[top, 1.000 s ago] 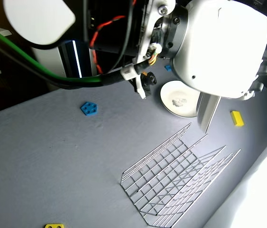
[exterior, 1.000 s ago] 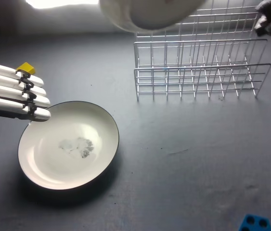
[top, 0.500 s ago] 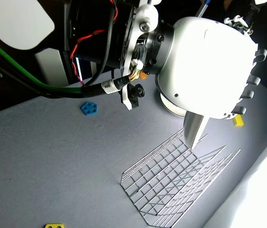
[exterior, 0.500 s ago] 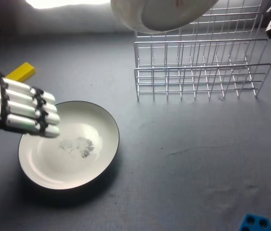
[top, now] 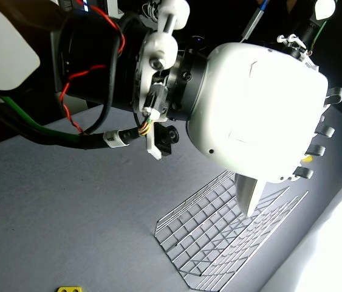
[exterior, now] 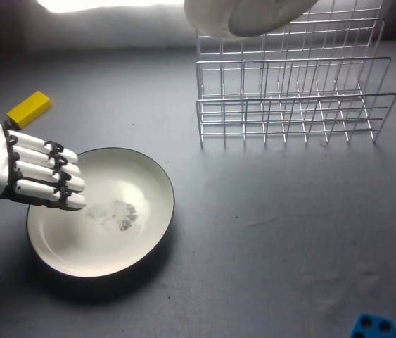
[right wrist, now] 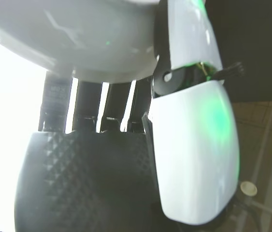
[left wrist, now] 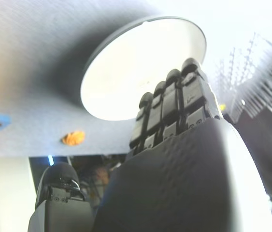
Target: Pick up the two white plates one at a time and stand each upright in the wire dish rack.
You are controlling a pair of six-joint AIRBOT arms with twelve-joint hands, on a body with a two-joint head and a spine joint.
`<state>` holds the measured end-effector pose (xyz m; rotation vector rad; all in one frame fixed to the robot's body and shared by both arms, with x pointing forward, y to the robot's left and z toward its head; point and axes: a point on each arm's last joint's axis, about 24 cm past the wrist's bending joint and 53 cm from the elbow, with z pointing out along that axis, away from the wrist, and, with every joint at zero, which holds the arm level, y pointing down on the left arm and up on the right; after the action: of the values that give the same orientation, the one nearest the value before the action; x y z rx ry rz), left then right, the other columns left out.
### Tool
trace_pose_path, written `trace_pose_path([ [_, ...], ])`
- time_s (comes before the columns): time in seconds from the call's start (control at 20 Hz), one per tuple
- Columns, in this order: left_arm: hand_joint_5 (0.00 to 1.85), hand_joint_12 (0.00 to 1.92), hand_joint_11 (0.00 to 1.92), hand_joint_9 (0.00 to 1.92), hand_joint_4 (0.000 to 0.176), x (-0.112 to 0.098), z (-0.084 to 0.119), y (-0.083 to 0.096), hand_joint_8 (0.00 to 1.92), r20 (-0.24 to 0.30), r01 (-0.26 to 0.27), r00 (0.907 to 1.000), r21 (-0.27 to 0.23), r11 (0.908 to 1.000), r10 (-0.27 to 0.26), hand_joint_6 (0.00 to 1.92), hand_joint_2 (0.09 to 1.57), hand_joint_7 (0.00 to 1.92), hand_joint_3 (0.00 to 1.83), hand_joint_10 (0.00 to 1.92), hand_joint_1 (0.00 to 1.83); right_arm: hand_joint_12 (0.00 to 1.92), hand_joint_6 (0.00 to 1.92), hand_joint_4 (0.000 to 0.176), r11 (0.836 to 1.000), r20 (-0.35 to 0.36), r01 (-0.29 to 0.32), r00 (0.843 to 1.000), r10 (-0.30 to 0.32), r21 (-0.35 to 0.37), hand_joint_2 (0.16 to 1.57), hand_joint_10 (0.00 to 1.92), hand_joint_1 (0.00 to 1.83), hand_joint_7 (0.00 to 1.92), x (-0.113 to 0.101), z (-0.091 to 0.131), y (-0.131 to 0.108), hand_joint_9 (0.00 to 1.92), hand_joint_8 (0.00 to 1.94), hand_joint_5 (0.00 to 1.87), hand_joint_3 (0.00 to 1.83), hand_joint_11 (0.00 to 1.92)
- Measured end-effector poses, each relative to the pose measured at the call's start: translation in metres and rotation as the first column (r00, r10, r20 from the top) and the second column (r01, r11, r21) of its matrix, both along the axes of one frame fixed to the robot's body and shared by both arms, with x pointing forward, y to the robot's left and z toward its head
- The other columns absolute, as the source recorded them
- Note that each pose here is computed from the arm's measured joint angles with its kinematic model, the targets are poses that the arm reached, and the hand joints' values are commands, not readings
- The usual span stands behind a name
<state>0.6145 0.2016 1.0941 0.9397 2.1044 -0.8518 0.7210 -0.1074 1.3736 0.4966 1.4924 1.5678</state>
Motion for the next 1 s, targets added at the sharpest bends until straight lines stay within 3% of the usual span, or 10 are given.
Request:
trace_pose_path([
  [0.25, 0.01, 0.00, 0.00, 0.00, 0.000, 0.005, -0.008, 0.008, 0.00, -0.006, -0.021, 0.9998, 0.022, 0.9995, 0.021, 0.00, 1.03, 0.00, 0.00, 0.00, 0.00, 0.80, 0.77, 0.000, 1.000, -0.049, 0.030, 0.998, -0.029, 0.010, 1.03, 0.86, 1.40, 1.23, 0.005, -0.010, -0.015, 1.10, 0.49, 1.10, 0.00, 0.93],
  [0.3, 0.00, 0.00, 0.00, 0.00, 0.000, 0.006, -0.009, 0.008, 0.00, -0.005, -0.023, 0.9997, 0.025, 0.9994, 0.023, 0.00, 1.04, 0.00, 0.00, 0.00, 0.00, 0.82, 0.83, 0.000, 0.999, -0.065, 0.033, 0.997, -0.032, 0.016, 1.04, 0.89, 1.39, 1.19, 0.006, -0.012, -0.016, 1.08, 0.57, 1.06, 0.00, 0.90],
  [0.55, 0.01, 0.00, 0.00, 0.00, 0.000, 0.004, -0.013, 0.009, 0.00, -0.014, -0.024, 0.9996, 0.029, 0.9993, 0.024, 0.00, 1.03, 0.00, 0.00, 0.00, 0.00, 0.80, 0.80, 0.000, 0.998, -0.157, 0.044, 0.987, -0.036, 0.050, 1.04, 0.89, 1.39, 1.19, 0.011, -0.032, -0.020, 1.09, 0.55, 1.09, 0.00, 0.91],
  [0.7, 0.01, 0.00, 0.00, 0.00, 0.000, 0.007, -0.012, 0.013, 0.00, -0.011, -0.034, 0.9994, 0.031, 0.9990, 0.034, 0.00, 1.03, 0.00, 0.00, 0.00, 0.00, 0.82, 0.78, 0.000, 0.997, -0.158, 0.047, 0.987, -0.038, 0.056, 1.03, 0.89, 1.39, 1.23, 0.012, -0.031, -0.021, 1.08, 0.49, 1.10, 0.00, 0.91],
  [1.0, 0.01, 0.00, 0.00, 0.00, 0.000, 0.008, -0.014, 0.014, 0.00, -0.013, -0.037, 0.9992, 0.035, 0.9987, 0.037, 0.00, 1.02, 0.00, 0.00, 0.00, 0.00, 0.83, 0.77, 0.000, 0.995, -0.167, 0.067, 0.985, -0.054, 0.072, 1.03, 0.88, 1.40, 1.21, 0.018, -0.032, -0.031, 1.09, 0.54, 1.09, 0.00, 0.93],
])
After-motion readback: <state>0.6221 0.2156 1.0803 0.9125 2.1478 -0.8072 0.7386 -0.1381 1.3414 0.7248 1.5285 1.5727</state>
